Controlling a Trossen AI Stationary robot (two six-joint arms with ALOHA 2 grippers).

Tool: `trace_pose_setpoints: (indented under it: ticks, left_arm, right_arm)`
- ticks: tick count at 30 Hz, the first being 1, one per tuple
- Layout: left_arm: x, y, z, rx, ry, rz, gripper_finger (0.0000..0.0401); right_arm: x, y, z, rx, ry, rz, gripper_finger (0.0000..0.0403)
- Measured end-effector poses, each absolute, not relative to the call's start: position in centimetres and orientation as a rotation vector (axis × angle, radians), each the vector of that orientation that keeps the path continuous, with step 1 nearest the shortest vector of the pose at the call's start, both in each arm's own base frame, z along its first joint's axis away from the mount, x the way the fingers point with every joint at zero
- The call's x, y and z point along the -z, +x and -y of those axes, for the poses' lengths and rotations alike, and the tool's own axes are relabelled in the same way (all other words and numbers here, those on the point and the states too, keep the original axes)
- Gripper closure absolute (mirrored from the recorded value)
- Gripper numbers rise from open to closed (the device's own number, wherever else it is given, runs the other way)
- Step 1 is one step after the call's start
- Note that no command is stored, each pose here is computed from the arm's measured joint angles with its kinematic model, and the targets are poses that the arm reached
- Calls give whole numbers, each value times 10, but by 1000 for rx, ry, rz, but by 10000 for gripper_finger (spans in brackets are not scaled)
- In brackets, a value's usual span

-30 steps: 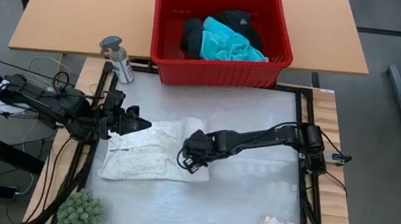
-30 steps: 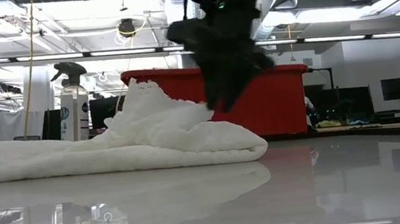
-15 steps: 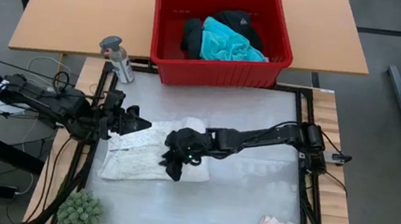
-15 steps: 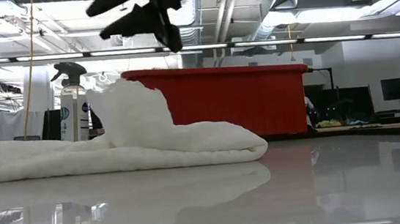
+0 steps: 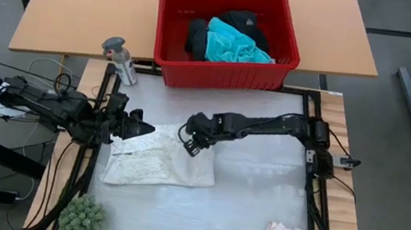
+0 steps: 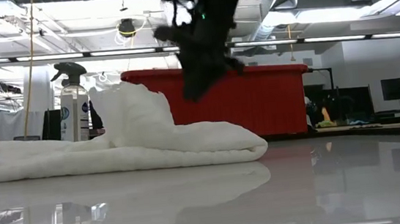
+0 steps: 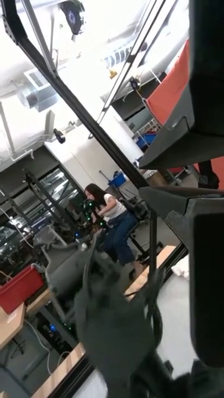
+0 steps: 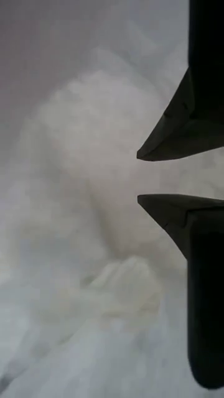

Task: Fold Laundry from Bin
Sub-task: Fold the white blouse

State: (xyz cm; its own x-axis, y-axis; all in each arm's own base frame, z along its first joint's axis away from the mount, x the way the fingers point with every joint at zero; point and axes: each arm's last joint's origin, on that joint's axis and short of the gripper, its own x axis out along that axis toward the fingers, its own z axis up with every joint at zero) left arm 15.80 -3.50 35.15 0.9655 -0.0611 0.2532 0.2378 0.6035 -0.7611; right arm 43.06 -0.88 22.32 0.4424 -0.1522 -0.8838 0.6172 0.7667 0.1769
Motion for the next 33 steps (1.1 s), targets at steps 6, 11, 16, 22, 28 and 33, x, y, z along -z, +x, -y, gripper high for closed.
trace_pose_setpoints:
  ticks: [6, 11, 16, 22, 28, 33]
  left_arm:
    - [-352, 158, 35, 162, -910, 215, 358]
    - [-351, 158, 35, 157, -909, 216, 358]
    - [-351, 158, 34, 135, -902, 225, 358]
    - [-351, 158, 34, 130, -902, 226, 358]
    - [-351, 158, 34, 130, -902, 226, 358]
    - [-351, 158, 34, 130, -901, 225, 358]
  right_arm:
    - [-207, 441, -13, 396, 552, -985, 284]
    - [-203, 454, -27, 268, 599, -917, 284]
    - [-211, 472, -43, -47, 504, -768, 284]
    - [-227, 478, -24, -7, 495, -688, 284]
    - [-219, 470, 8, 204, 508, -803, 284]
    - [-220, 467, 14, 85, 484, -842, 284]
